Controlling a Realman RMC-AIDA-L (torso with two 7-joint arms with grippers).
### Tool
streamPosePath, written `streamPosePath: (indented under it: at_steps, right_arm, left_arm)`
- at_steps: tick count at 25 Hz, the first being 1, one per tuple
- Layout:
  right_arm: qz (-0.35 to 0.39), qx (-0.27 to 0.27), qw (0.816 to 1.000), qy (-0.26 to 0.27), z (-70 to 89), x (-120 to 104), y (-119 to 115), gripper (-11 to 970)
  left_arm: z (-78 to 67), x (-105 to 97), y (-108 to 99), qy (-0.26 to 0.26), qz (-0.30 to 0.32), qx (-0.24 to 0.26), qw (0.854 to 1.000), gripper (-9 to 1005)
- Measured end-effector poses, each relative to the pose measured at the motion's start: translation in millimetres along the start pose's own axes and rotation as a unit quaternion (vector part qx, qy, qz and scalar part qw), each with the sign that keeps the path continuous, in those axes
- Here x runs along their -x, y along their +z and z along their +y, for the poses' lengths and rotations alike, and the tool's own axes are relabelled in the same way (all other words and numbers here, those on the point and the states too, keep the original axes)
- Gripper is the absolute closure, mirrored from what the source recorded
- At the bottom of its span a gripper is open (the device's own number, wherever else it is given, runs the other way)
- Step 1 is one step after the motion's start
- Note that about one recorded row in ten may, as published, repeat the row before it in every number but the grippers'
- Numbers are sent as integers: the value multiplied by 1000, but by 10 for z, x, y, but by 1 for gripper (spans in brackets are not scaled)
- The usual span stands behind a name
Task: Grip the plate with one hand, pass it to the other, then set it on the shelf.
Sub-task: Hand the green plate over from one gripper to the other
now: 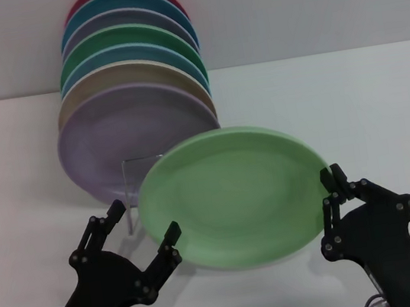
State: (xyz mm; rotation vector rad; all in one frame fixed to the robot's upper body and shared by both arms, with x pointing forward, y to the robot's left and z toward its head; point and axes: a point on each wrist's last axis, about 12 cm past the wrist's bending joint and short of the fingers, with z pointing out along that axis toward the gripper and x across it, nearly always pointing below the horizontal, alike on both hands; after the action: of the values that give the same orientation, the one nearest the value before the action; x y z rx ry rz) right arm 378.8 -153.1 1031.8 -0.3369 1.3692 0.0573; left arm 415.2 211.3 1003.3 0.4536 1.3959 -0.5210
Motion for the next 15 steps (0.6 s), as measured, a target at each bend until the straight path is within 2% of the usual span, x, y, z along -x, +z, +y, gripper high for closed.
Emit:
streamPosePath:
  at_steps: [10,15]
  right_arm:
    - [-1,13,1000,-6,30,2,12,944]
    - [-1,13,1000,-12,33,3,11,943]
  left_arm:
    - [27,4,57,2,1,1,1000,150]
    - [33,-3,38,3,3,4,1000,184]
